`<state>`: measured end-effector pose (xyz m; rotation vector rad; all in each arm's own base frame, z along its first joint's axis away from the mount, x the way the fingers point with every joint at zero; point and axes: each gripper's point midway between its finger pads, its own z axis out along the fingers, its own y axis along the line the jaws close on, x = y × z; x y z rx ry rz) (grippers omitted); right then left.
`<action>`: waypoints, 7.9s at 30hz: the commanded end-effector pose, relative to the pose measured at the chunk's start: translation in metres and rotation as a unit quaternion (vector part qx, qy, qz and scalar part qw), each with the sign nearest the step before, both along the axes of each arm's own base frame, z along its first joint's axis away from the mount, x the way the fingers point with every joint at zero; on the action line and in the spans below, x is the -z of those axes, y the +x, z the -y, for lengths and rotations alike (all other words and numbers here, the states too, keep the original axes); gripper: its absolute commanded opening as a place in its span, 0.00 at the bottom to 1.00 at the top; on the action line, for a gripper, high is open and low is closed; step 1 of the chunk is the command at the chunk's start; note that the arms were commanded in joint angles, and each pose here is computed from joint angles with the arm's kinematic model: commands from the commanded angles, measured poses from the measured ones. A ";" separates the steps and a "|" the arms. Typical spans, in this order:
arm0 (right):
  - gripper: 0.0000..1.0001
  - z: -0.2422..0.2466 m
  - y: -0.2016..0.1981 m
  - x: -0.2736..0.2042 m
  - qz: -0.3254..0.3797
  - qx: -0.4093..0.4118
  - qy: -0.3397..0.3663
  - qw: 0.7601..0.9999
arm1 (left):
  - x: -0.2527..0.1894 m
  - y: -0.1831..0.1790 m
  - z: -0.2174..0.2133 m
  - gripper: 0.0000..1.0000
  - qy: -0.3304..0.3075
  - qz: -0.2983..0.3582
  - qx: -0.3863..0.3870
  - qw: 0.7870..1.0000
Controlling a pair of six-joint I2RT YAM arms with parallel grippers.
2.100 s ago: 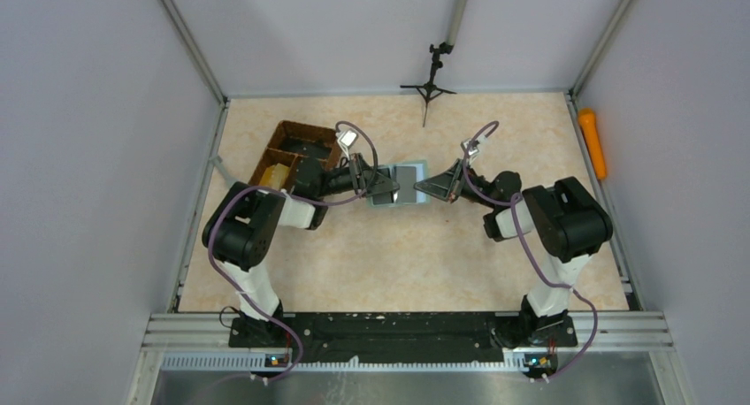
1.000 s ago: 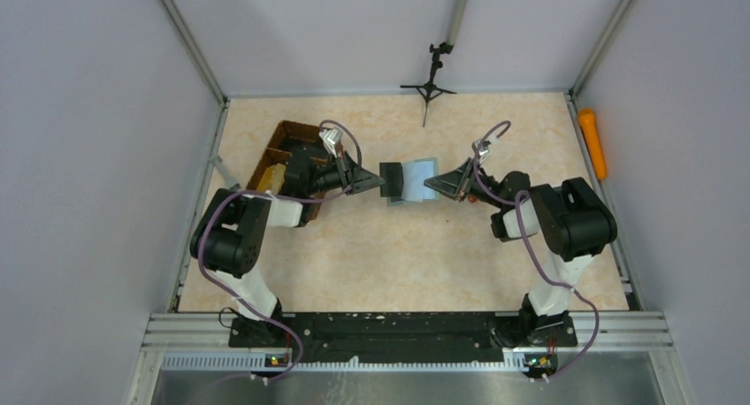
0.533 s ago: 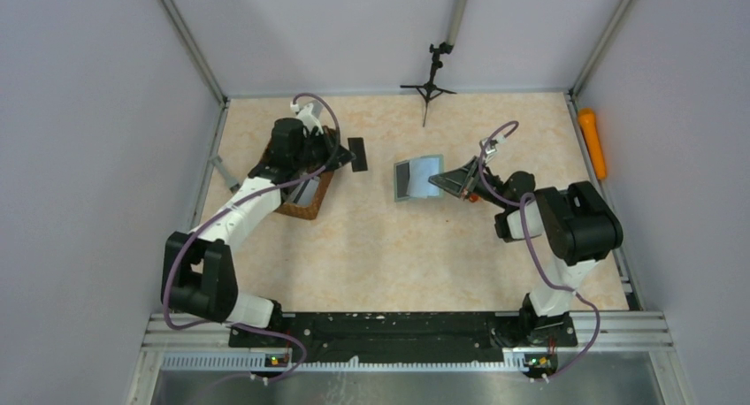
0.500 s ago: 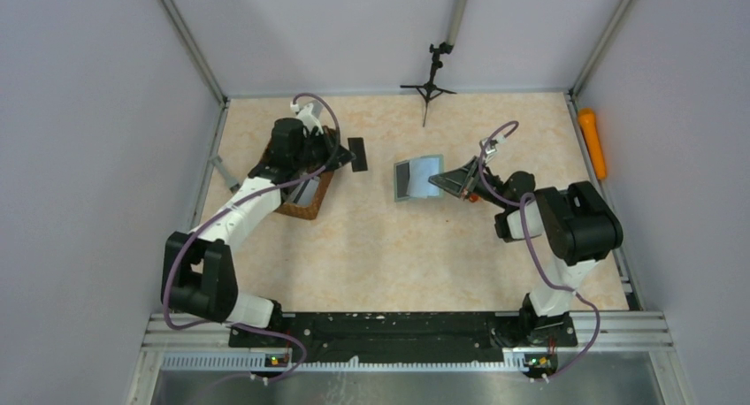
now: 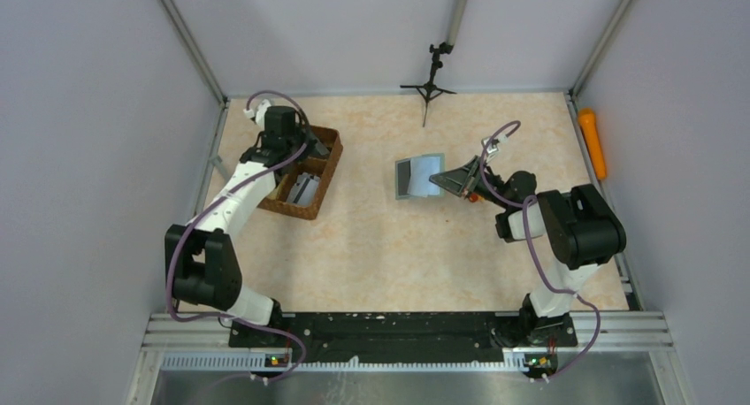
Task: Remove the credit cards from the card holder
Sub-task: Place the credit card in the storage box, then remove the credit card from the card holder.
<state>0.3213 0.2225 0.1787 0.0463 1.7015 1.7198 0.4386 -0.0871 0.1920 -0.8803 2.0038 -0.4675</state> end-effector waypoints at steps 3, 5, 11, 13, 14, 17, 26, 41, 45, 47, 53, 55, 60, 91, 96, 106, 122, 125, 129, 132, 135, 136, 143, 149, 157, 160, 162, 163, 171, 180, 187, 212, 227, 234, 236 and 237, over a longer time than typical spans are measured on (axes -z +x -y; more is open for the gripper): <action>0.00 -0.002 -0.006 -0.025 0.063 -0.002 0.008 0.998 | -0.008 0.025 -0.051 0.00 -0.088 0.030 -0.163 0.982; 0.00 -0.003 -0.006 -0.024 0.063 -0.002 0.008 0.998 | 0.001 0.032 -0.056 0.00 -0.109 0.011 -0.174 0.979; 0.00 -0.007 -0.007 -0.023 0.061 -0.012 0.009 0.998 | 0.014 0.055 -0.058 0.00 -0.158 0.008 -0.187 0.970; 0.00 -0.008 -0.008 -0.023 0.061 -0.014 0.011 0.998 | 0.020 0.063 -0.059 0.00 -0.162 0.014 -0.191 0.968; 0.00 -0.008 -0.008 -0.022 0.061 -0.014 0.011 0.998 | 0.021 0.068 -0.060 0.00 -0.165 0.021 -0.193 0.967; 0.00 -0.009 -0.008 -0.023 0.062 -0.016 0.013 0.998 | 0.025 0.084 -0.058 0.00 -0.177 0.037 -0.188 0.965; 0.00 -0.013 -0.008 -0.019 0.055 -0.024 0.020 0.998 | 0.043 0.118 -0.052 0.02 -0.207 0.042 -0.186 0.959; 0.00 -0.016 -0.009 -0.019 0.051 -0.032 0.024 0.998 | -0.025 0.055 -0.046 0.60 -0.139 0.072 -0.100 0.983; 0.00 -0.018 -0.014 -0.025 0.057 -0.041 0.032 0.997 | -0.055 0.013 -0.001 0.70 -0.109 0.104 0.082 0.985; 0.00 -0.018 -0.018 -0.030 0.062 -0.047 0.040 0.996 | -0.057 -0.013 0.022 0.79 -0.111 0.128 0.159 0.973; 0.00 -0.023 -0.028 -0.043 0.069 -0.062 0.054 0.994 | -0.041 -0.083 0.076 0.94 -0.138 0.150 0.317 0.926; 0.00 -0.028 -0.032 -0.047 0.063 -0.074 0.061 0.993 | -0.035 -0.098 0.090 0.95 -0.138 0.154 0.352 0.913; 0.00 -0.040 -0.039 -0.067 0.060 -0.096 0.085 0.990 | -0.030 -0.121 0.116 0.98 -0.153 0.181 0.418 0.877; 0.00 -0.068 -0.042 -0.133 0.052 -0.117 0.095 0.987 | -0.077 -0.150 0.156 0.62 -0.344 0.278 0.529 0.724; 0.00 -0.071 -0.027 -0.115 0.058 -0.091 0.037 0.993 | -0.087 -0.144 0.158 0.15 -0.346 0.281 0.536 0.717; 0.52 -0.044 0.019 -0.058 0.062 0.015 -0.191 0.979 | -0.035 -0.097 0.161 0.00 -0.256 0.202 0.485 0.811; 0.93 -0.032 0.018 -0.064 0.152 0.154 -0.350 0.912 | -0.008 -0.071 0.144 0.00 -0.051 0.115 0.362 0.924; 0.94 -0.031 0.016 -0.073 0.156 0.162 -0.337 0.914 | -0.030 -0.076 0.143 0.00 -0.034 0.142 0.359 0.922; 0.97 -0.026 0.007 -0.101 0.177 0.187 -0.278 0.925 | -0.044 -0.081 0.141 0.00 -0.023 0.191 0.366 0.911; 0.88 -0.036 -0.006 -0.106 0.194 0.159 -0.239 0.938 | -0.057 -0.087 0.144 0.00 -0.027 0.250 0.374 0.892; 0.66 -0.056 -0.015 -0.096 0.212 0.091 -0.236 0.944 | -0.053 -0.095 0.150 0.00 -0.035 0.267 0.398 0.877; 0.62 -0.062 -0.020 -0.094 0.220 0.074 -0.223 0.947 | -0.052 -0.098 0.154 0.00 -0.038 0.270 0.408 0.872; 0.49 -0.069 -0.036 -0.073 0.264 0.043 -0.204 0.942 | -0.042 -0.116 0.179 0.00 -0.038 0.277 0.471 0.837; 0.44 -0.076 -0.036 -0.051 0.245 0.017 -0.206 0.947 | -0.039 -0.134 0.199 0.00 -0.053 0.292 0.520 0.801; 0.43 -0.073 -0.034 -0.047 0.228 0.029 -0.203 0.952 | -0.050 -0.149 0.206 0.00 -0.092 0.312 0.544 0.773; 0.44 -0.069 -0.035 -0.051 0.223 0.028 -0.183 0.957 | -0.056 -0.153 0.205 0.00 -0.092 0.321 0.546 0.768; 0.43 -0.067 -0.036 -0.053 0.217 0.021 -0.168 0.961 | -0.060 -0.156 0.204 0.00 -0.094 0.328 0.548 0.764; 0.42 -0.067 -0.037 -0.054 0.217 0.014 -0.160 0.963 | -0.061 -0.158 0.205 0.00 -0.097 0.329 0.552 0.760; 0.31 -0.066 -0.044 -0.060 0.210 -0.016 -0.112 0.971 | -0.077 -0.176 0.211 0.00 -0.138 0.353 0.582 0.719; 0.30 -0.063 -0.057 -0.074 0.207 -0.055 -0.046 0.976 | -0.085 -0.187 0.215 0.08 -0.166 0.360 0.605 0.690; 0.25 -0.063 -0.059 -0.078 0.196 -0.079 -0.008 0.977 | -0.080 -0.185 0.219 0.10 -0.182 0.349 0.613 0.685; 0.26 -0.066 -0.049 -0.060 0.141 -0.101 0.003 0.985 | -0.069 -0.174 0.227 0.06 -0.218 0.320 0.612 0.689; 0.35 -0.067 -0.047 -0.060 0.131 -0.102 0.005 0.986 | -0.047 -0.157 0.234 0.28 -0.228 0.272 0.603 0.714; 0.45 -0.064 -0.021 -0.026 0.066 -0.053 -0.054 0.995 | -0.044 -0.154 0.236 0.00 -0.246 0.258 0.603 0.714; 0.46 -0.061 -0.017 -0.022 0.059 -0.046 -0.057 0.996 | -0.043 -0.153 0.236 0.00 -0.252 0.256 0.601 0.714; 0.46 -0.061 -0.016 -0.021 0.056 -0.044 -0.058 0.996 | -0.042 -0.152 0.235 0.00 -0.254 0.256 0.600 0.714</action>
